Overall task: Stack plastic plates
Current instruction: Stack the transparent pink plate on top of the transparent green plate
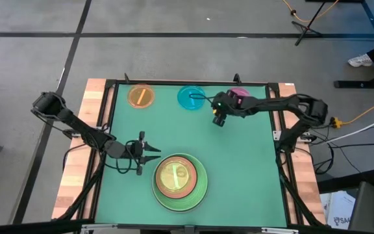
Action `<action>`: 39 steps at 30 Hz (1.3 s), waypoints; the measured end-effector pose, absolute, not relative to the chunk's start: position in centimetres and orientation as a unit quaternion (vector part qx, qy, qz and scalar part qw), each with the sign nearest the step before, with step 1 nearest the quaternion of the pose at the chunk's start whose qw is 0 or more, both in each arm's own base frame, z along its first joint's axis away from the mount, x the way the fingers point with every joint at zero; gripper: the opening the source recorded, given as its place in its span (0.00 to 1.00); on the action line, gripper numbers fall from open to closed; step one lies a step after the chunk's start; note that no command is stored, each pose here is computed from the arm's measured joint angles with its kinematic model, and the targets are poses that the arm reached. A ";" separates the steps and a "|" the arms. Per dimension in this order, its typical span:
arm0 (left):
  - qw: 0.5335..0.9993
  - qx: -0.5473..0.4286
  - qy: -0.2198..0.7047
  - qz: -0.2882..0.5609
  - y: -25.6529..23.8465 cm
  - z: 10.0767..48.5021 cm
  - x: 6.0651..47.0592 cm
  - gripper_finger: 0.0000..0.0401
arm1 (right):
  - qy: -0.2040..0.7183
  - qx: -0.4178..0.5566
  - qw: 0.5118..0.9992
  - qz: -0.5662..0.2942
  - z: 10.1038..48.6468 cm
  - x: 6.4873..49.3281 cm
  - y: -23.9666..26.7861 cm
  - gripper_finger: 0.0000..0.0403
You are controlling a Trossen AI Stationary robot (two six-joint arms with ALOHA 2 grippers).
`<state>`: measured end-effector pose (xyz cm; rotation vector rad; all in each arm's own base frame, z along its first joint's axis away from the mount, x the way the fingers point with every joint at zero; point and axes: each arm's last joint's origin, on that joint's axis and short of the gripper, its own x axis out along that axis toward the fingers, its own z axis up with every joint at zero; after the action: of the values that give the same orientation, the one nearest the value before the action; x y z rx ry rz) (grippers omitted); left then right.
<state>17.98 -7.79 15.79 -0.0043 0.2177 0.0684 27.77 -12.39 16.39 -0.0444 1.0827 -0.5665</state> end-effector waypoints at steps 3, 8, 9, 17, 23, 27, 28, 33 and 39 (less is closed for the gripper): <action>0.993 -0.002 0.110 0.035 -7.8 15.8 18.0 0.26 | 0.520 -0.018 0.811 -0.269 15.7 27.7 -13.0 0.46; 0.993 -0.001 0.110 0.035 -7.8 15.8 18.0 0.26 | 0.529 -0.015 0.804 -0.271 15.0 27.7 -13.3 0.46; 0.993 -0.001 0.110 0.036 -7.7 15.8 18.0 0.26 | 0.530 -0.015 0.803 -0.271 15.0 27.6 -13.3 0.46; 0.993 -0.001 0.110 0.037 -7.7 15.8 18.0 0.26 | 0.529 -0.015 0.805 -0.270 14.9 27.8 -13.3 0.46; 0.993 0.003 0.111 0.038 -7.7 15.7 18.0 0.26 | 0.529 -0.026 0.806 -0.264 14.9 27.8 -13.3 0.46; 0.993 -0.001 0.111 0.041 -7.6 15.7 18.0 0.26 | 0.523 -0.044 0.811 -0.257 15.0 27.9 -13.6 0.46; 0.993 -0.001 0.111 0.041 -7.6 15.7 18.0 0.26 | 0.518 -0.046 0.816 -0.253 15.1 28.0 -13.8 0.46; 0.993 -0.001 0.111 0.041 -7.6 15.7 18.0 0.26 | 0.503 -0.029 0.828 -0.246 15.2 27.5 -15.4 0.46; 0.993 0.002 0.111 0.040 -7.6 15.7 18.0 0.26 | 0.514 -0.019 0.815 -0.267 15.1 26.5 -16.7 0.46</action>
<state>18.05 -7.60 15.74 0.0031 0.2223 0.0810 26.49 -16.75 15.13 -0.0414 1.0954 -0.5699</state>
